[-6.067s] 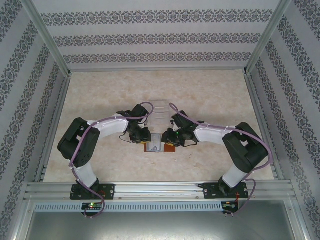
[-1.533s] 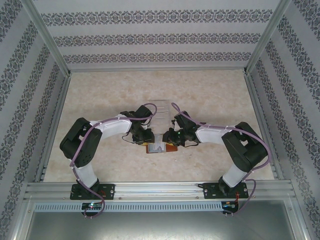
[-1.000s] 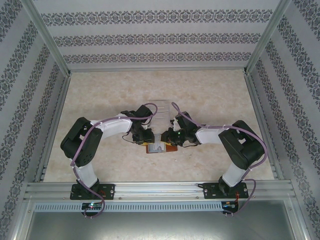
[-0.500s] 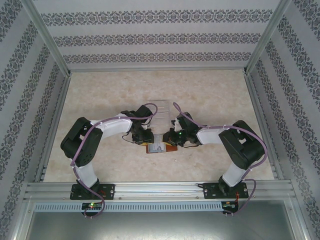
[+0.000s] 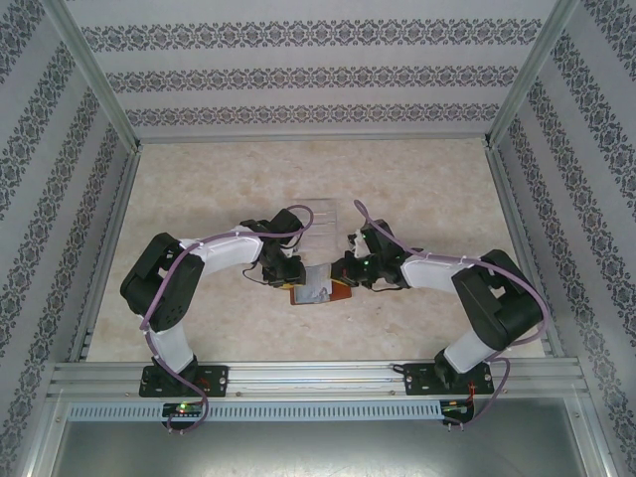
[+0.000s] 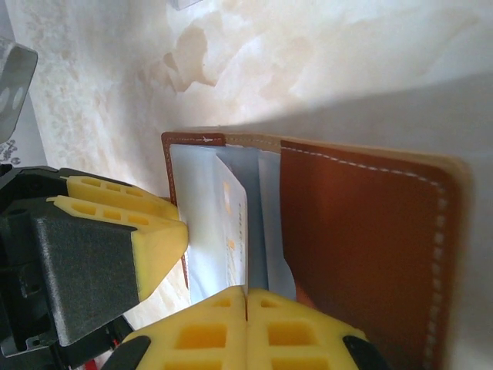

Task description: Take the credit cards out of the card holder

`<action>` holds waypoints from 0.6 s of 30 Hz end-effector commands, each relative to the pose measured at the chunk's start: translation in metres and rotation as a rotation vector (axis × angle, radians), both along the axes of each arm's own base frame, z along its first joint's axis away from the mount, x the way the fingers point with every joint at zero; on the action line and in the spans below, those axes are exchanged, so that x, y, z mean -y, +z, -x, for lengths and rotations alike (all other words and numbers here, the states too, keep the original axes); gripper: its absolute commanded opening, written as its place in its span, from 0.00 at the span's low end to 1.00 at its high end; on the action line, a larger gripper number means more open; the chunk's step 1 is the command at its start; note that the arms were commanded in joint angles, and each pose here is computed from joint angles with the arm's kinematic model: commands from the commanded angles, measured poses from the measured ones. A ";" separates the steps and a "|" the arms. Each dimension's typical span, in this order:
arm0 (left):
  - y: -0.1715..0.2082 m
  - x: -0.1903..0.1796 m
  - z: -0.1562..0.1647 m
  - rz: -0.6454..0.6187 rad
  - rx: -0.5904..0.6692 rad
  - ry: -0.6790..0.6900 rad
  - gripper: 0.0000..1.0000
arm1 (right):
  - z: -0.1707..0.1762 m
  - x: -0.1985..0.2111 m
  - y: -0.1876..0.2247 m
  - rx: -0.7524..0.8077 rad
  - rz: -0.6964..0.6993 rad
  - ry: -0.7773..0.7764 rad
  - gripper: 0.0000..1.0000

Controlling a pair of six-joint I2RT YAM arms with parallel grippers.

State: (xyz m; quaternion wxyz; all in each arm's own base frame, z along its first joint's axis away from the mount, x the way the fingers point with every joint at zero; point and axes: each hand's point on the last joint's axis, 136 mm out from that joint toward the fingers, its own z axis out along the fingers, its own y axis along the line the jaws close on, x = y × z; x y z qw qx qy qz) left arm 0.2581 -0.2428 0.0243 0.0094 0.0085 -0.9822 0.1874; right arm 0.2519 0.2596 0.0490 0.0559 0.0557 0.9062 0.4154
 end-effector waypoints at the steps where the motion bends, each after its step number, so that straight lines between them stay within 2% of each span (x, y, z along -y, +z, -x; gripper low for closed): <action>1: 0.000 -0.012 0.004 -0.064 -0.005 -0.013 0.28 | 0.003 0.012 0.001 0.022 0.051 0.004 0.02; 12: 0.040 0.001 -0.016 0.018 0.094 -0.026 0.28 | -0.010 0.017 0.039 0.174 0.110 0.056 0.00; 18: 0.048 -0.006 -0.025 0.046 0.128 0.010 0.28 | -0.020 0.021 0.060 0.254 0.179 0.183 0.00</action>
